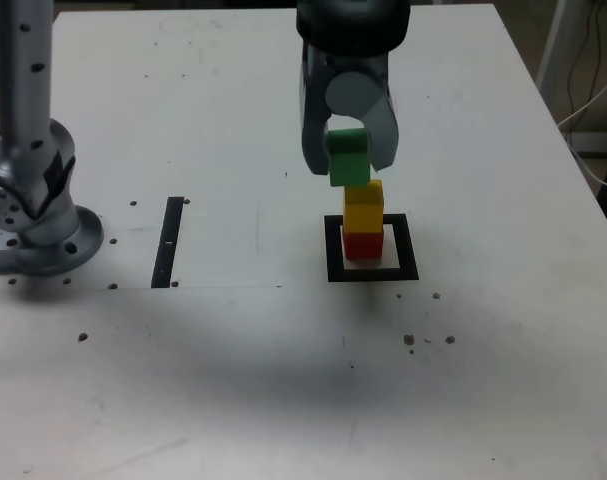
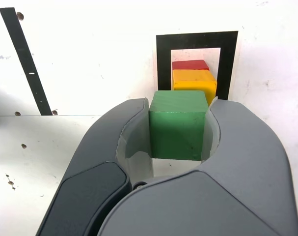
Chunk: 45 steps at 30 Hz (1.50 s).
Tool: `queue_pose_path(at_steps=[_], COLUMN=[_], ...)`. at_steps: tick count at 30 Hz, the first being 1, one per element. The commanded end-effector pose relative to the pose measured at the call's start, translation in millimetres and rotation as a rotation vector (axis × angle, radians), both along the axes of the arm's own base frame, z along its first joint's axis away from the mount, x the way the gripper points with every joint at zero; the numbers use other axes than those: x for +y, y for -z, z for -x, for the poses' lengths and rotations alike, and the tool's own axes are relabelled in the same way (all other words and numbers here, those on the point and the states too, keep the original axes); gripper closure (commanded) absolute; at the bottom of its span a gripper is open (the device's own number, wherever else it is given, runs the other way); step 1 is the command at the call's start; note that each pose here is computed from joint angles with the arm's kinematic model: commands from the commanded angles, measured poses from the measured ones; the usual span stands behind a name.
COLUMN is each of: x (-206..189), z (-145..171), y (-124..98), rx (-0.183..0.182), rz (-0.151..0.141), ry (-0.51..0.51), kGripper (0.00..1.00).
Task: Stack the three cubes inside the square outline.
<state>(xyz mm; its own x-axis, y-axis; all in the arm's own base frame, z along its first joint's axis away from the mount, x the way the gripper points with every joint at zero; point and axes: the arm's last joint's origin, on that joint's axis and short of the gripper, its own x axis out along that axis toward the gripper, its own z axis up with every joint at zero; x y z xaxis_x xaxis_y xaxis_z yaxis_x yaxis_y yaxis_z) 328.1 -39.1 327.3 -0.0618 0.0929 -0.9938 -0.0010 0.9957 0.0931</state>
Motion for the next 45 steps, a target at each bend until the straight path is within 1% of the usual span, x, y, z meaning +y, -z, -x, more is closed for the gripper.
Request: queue_pose_path(at_steps=[1,12,21,27,33,35,41,45], x=[-0.5,-1.4,-1.3,-1.7,-2.4,-2.4,-2.3,-2.3], z=[-2.8,-11.1,-12.3,-13.5,-15.0,-14.8,-13.0,-13.0], y=[4.3,11.0,12.4,11.9,11.3,11.5,14.0,14.0], rx=[0.009,0.012,0.015,0.006,-0.011,-0.011,0.003,0.005], rz=[-0.004,-0.010,-0.015,-0.009,0.001,0.003,0.006,0.004], ry=[0.000,0.011,0.011,0.011,0.011,0.010,0.010,0.010], kGripper=[0.91,0.90,0.82,0.76,0.74,0.74,0.65,0.58])
